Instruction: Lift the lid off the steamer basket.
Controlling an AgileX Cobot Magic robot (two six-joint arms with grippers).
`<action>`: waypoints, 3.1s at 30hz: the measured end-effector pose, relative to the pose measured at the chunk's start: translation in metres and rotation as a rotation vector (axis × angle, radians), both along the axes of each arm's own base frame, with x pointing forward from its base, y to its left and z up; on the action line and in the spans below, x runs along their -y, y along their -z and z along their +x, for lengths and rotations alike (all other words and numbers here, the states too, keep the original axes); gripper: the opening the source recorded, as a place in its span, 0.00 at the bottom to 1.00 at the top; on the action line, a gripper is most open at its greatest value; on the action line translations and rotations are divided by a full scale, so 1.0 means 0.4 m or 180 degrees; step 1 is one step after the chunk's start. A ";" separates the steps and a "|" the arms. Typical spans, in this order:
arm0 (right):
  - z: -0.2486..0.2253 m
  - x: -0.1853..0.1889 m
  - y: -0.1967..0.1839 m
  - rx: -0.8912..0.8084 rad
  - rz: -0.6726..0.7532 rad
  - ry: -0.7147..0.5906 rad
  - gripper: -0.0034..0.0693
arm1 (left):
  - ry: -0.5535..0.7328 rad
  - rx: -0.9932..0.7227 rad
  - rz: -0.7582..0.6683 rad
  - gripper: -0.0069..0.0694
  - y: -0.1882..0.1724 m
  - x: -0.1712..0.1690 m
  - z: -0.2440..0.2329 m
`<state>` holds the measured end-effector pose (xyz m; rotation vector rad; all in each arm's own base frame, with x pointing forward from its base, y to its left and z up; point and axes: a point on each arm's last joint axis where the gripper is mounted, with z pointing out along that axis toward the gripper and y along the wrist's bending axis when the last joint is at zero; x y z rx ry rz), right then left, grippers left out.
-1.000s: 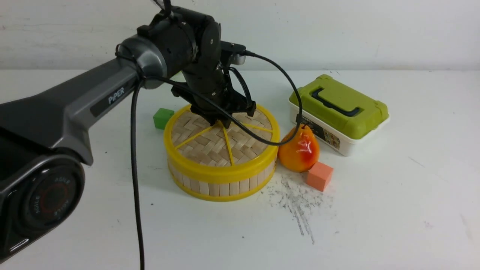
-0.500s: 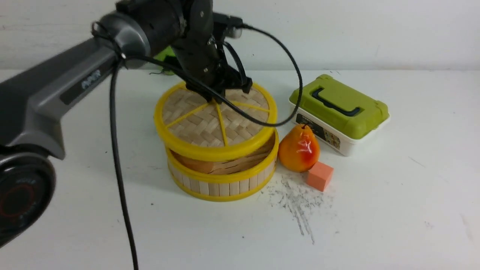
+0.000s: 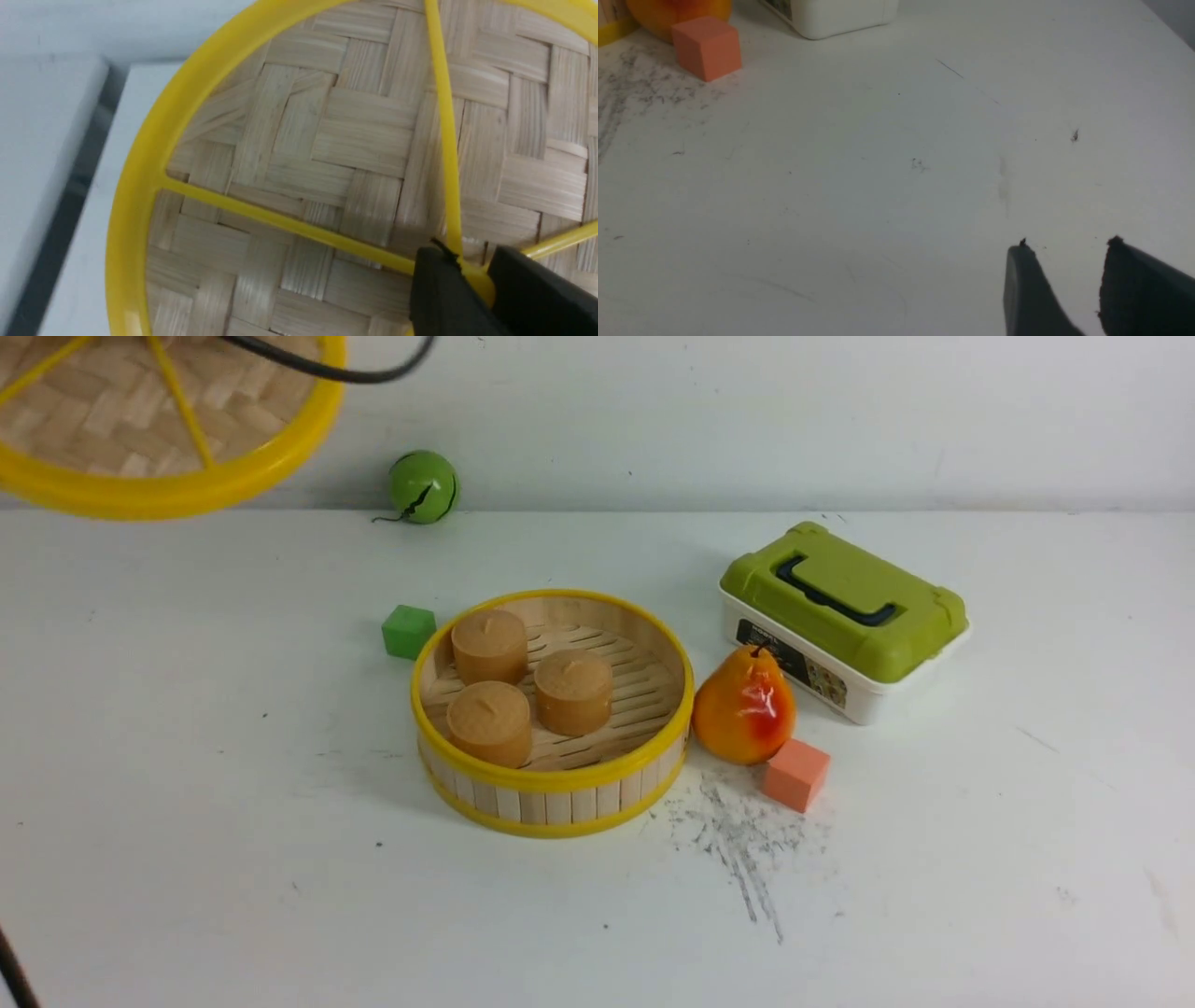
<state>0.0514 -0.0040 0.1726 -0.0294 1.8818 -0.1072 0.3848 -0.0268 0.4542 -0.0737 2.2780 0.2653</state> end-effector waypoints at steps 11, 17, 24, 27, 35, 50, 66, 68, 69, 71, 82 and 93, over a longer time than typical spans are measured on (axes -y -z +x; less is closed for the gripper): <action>0.000 0.000 0.000 0.0000 0.0000 0.0000 0.38 | -0.0421 -0.1138 -0.0727 0.23 0.413 -0.137 0.116; 0.000 0.000 0.000 0.0000 0.0000 0.0000 0.38 | -0.0394 -0.1345 -0.0960 0.23 0.548 -0.100 0.158; 0.000 0.000 0.000 0.0000 0.0000 0.0000 0.38 | -0.0319 -0.1399 -0.1059 0.28 0.598 -0.080 0.178; 0.000 0.000 0.000 0.0000 0.0000 0.0000 0.38 | -0.0317 -0.1390 -0.1103 0.37 0.596 -0.077 0.179; 0.000 0.000 0.000 0.0000 0.0000 0.0000 0.38 | 0.0106 -0.0917 -0.1265 0.34 0.364 -0.053 0.100; 0.000 0.000 0.000 0.0000 0.0000 0.0000 0.38 | 0.1086 0.1816 -0.1049 0.07 -0.179 -0.018 -0.579; 0.000 0.000 0.000 0.0000 0.0000 0.0000 0.38 | 0.0827 0.1866 -0.0982 0.07 0.366 -0.034 -0.815; 0.000 0.000 0.000 0.0000 0.0000 0.0000 0.38 | 0.0815 0.1793 -0.1078 0.07 0.403 -0.031 -0.817; 0.000 0.000 0.000 0.0000 0.0000 0.0000 0.38 | 0.0808 0.1763 -0.1129 0.07 0.414 -0.030 -0.817; 0.000 0.000 0.000 0.0000 0.0000 0.0000 0.38 | 0.0795 0.1700 -0.1176 0.07 0.432 -0.029 -0.814; 0.000 0.000 0.000 -0.0001 0.0000 0.0000 0.38 | 0.0653 0.1745 -0.1084 0.07 0.491 -0.041 -0.802; 0.000 0.000 0.000 -0.0001 0.0000 0.0000 0.38 | 0.0534 0.2011 -0.1014 0.07 0.656 -0.060 -0.819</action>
